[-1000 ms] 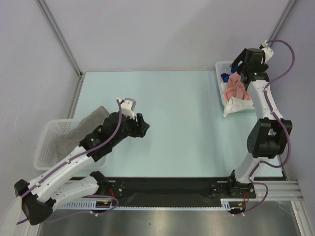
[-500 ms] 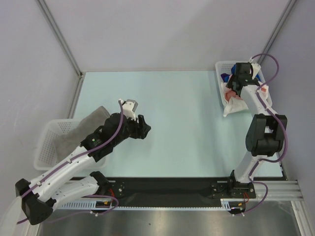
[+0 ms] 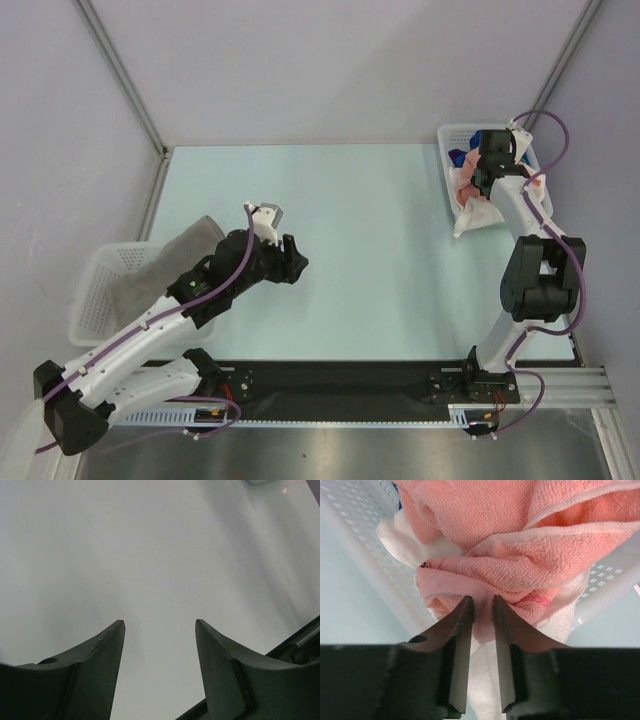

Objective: Fold and stack the towels
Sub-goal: Grab crumpled towel, then move the towel to the center of the board

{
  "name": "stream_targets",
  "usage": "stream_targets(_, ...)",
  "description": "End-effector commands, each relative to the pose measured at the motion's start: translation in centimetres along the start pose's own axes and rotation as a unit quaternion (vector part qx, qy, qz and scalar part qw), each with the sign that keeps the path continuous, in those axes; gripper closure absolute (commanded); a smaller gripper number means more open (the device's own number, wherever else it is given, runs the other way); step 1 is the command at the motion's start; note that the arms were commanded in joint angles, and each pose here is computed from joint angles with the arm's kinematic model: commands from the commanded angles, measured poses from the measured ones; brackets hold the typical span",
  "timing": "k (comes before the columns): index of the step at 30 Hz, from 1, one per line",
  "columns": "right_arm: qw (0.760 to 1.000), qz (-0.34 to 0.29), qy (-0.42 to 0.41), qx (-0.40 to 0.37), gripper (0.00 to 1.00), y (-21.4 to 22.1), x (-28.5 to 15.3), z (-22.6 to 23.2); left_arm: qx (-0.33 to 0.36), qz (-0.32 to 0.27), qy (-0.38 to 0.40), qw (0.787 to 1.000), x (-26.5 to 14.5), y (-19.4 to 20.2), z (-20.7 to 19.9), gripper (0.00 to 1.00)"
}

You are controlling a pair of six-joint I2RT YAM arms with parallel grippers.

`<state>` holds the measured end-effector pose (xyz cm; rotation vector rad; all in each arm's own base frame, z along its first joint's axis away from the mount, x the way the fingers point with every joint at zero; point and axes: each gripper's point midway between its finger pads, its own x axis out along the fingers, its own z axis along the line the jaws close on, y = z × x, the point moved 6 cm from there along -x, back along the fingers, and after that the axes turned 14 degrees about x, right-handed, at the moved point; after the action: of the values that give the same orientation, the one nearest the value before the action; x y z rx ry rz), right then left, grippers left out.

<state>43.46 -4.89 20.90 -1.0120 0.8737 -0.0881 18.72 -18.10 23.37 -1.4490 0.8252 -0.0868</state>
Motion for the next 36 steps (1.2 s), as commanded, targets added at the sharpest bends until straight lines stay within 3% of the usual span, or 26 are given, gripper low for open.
stream_targets(1, 0.999, -0.036, -0.018, 0.012, 0.74, -2.5, -1.8, 0.5, -0.008, -0.012, 0.016, 1.000, 0.2, -0.4, -0.6, 0.36)
stream_targets(6, 0.999, -0.032, -0.023, 0.011, 0.99, -2.9, -2.0, 0.6, -0.008, -0.011, 0.015, 1.000, 0.2, -0.3, -0.6, 0.36)
stream_targets(7, 0.999, -0.033, -0.025, 0.013, 1.00, -3.1, -2.2, 0.7, -0.008, -0.010, 0.015, 1.000, 0.3, -0.3, -0.6, 0.36)
stream_targets(14, 0.992, -0.079, -0.094, 0.032, 1.00, -7.9, -7.4, 4.0, -0.011, -0.017, 0.010, 1.000, 0.1, -0.9, -0.5, 0.37)
stream_targets(19, 0.971, -0.128, -0.200, 0.022, 1.00, -11.2, -15.9, 9.4, -0.018, -0.029, 0.004, 0.999, -0.1, -2.0, -0.5, 0.37)
stream_targets(25, 0.932, -0.159, -0.326, 0.000, 1.00, -11.5, -26.4, 14.6, -0.026, -0.044, -0.004, 0.999, -0.5, -3.1, -0.4, 0.37)
stream_targets(31, 0.916, -0.108, -0.385, -0.034, 1.00, -6.7, -29.5, 16.3, -0.039, -0.054, -0.012, 0.998, -0.7, -3.6, -0.3, 0.37)
stream_targets(34, 0.917, -0.064, -0.391, -0.038, 0.99, -2.4, -27.7, 14.8, -0.045, -0.055, -0.012, 0.997, -0.6, -3.4, -0.4, 0.37)
stream_targets(35, 0.910, -0.059, -0.409, -0.031, 0.96, -1.7, -27.7, 14.7, -0.046, -0.050, -0.012, 0.998, -0.3, -3.0, -0.3, 0.36)
stream_targets(36, 0.919, -0.030, -0.391, -0.049, 0.92, 1.5, -25.8, 13.1, -0.049, -0.047, -0.014, 0.998, -0.2, -2.7, -0.3, 0.35)
